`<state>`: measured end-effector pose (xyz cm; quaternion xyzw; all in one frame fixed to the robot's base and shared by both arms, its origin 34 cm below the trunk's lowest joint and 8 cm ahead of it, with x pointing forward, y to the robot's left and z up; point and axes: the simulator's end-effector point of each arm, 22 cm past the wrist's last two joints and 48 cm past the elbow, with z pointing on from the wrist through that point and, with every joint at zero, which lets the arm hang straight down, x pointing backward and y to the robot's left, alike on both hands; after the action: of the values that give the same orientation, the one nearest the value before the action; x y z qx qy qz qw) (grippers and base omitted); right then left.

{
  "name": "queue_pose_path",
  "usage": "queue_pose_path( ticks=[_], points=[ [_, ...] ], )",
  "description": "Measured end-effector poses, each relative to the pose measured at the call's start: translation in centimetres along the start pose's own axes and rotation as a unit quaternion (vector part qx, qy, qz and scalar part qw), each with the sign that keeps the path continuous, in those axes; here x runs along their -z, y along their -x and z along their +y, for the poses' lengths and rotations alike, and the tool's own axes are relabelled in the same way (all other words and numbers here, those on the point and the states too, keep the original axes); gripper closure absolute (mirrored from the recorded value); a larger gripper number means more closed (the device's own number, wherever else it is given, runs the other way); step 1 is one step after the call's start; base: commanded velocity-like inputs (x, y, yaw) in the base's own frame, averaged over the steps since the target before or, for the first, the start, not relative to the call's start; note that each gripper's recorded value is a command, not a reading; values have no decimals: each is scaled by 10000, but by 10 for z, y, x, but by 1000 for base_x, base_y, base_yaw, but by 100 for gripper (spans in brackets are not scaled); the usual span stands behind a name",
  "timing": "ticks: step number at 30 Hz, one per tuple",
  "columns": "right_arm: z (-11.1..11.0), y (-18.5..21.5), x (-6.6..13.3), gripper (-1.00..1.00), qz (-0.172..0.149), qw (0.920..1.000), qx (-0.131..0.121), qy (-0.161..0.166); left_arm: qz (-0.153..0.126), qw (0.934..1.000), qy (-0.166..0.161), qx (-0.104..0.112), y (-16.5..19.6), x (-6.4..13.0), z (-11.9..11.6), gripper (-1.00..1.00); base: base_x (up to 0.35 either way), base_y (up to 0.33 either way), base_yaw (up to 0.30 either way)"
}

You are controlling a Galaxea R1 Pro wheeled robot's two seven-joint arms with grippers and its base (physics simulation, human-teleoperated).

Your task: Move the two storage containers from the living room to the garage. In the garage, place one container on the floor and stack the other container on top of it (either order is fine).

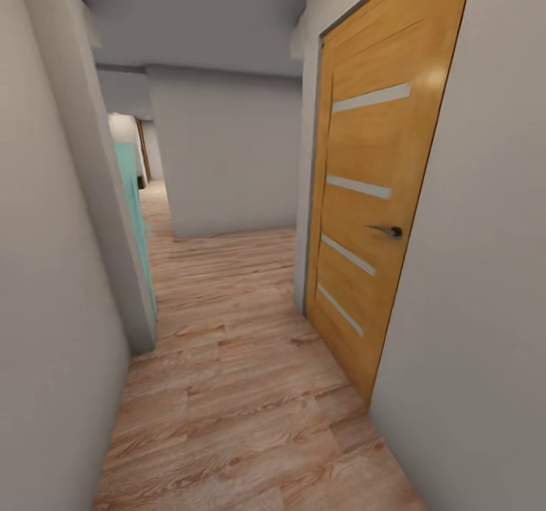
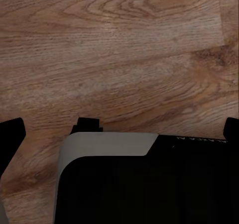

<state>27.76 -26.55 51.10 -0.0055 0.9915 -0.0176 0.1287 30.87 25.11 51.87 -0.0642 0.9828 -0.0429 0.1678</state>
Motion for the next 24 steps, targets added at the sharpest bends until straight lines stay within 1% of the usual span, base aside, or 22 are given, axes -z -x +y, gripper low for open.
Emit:
queue_pose_path(
  ticks=[11, 24],
  points=[
    [0, 0, 0, -100, 0, 10000, 1, 0, -2, 10000, 0, 0, 0, 0, 0, -100, 296, -63, 269],
    [0, 0, 0, -100, 0, 10000, 0, -1, -3, 10000, 0, 4, 0, 0, 0, -100, 253, -149, 257]
  ],
)
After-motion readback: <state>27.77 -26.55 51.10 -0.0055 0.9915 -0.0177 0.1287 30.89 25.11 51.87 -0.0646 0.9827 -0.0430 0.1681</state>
